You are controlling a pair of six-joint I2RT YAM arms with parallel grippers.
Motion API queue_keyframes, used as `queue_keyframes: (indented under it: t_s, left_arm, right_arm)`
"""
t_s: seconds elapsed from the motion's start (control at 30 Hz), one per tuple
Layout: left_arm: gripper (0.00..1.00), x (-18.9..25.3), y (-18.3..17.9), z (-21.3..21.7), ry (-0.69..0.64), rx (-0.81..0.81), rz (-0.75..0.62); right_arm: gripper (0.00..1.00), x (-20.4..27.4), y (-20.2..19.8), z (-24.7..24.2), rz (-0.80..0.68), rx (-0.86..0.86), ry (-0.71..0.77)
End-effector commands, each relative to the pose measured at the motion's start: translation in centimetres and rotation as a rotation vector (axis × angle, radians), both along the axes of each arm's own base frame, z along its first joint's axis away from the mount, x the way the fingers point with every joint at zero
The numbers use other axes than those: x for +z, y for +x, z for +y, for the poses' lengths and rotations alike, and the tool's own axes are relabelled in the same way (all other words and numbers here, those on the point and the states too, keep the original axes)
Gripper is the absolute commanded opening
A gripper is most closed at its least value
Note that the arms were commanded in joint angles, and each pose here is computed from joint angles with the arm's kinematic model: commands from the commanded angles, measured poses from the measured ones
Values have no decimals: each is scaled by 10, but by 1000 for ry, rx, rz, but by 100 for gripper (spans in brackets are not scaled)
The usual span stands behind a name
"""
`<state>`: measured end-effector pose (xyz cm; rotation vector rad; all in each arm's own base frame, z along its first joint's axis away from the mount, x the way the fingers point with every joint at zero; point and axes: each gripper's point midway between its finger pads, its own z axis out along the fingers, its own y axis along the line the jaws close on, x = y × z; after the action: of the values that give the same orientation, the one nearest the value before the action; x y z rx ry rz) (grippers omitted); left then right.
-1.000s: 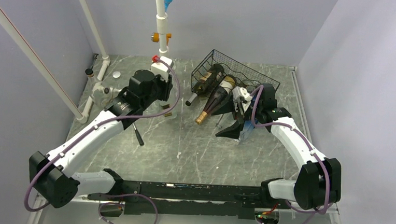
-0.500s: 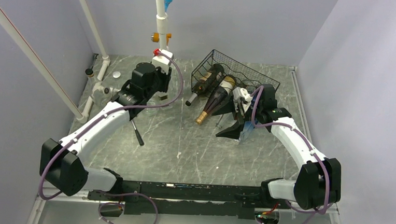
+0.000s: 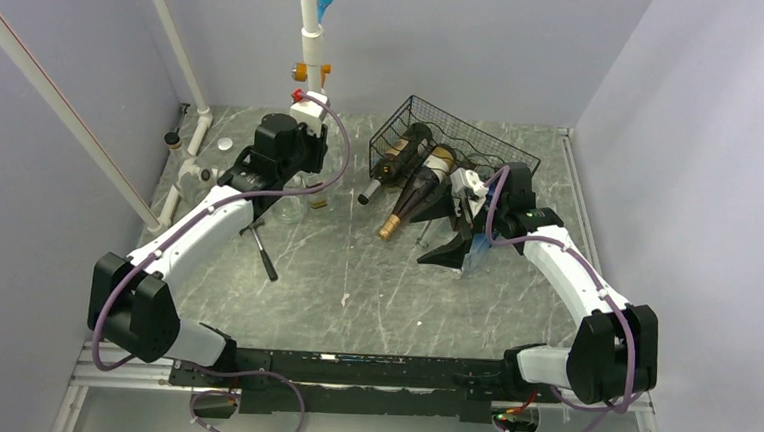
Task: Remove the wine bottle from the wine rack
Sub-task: Place the wine bottle at the center of the board.
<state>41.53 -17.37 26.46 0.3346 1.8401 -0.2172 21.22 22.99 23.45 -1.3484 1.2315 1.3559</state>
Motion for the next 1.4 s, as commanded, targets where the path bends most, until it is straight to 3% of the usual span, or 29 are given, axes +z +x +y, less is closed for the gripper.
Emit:
queue_keyframes:
  t_s: [0.0, 0.1, 0.33, 0.43, 0.87, 1.2, 1.37]
  left_arm:
    - [0, 93, 16, -3, -129, -1, -259]
    - [0, 86, 19, -3, -117, 2, -241]
    - [39, 77, 21, 2, -110, 31, -214]
    - [49, 76, 21, 3, -109, 37, -207]
    - [71, 106, 7, 6, -134, 30, -202]
    - [94, 118, -39, 4, -235, -49, -180]
    - [99, 116, -67, -5, -304, -136, -155]
  right_arm:
    - [100, 5, -4, 0, -35, 35, 39]
    - [100, 4, -4, 0, -33, 36, 39]
    - [100, 4, -3, 0, -29, 36, 39]
    - [100, 3, -3, 0, -30, 36, 39]
    - [100, 5, -1, -3, -43, 22, 37]
    - [100, 6, 5, -11, -84, -22, 20]
    - [100, 6, 8, -17, -105, -52, 9]
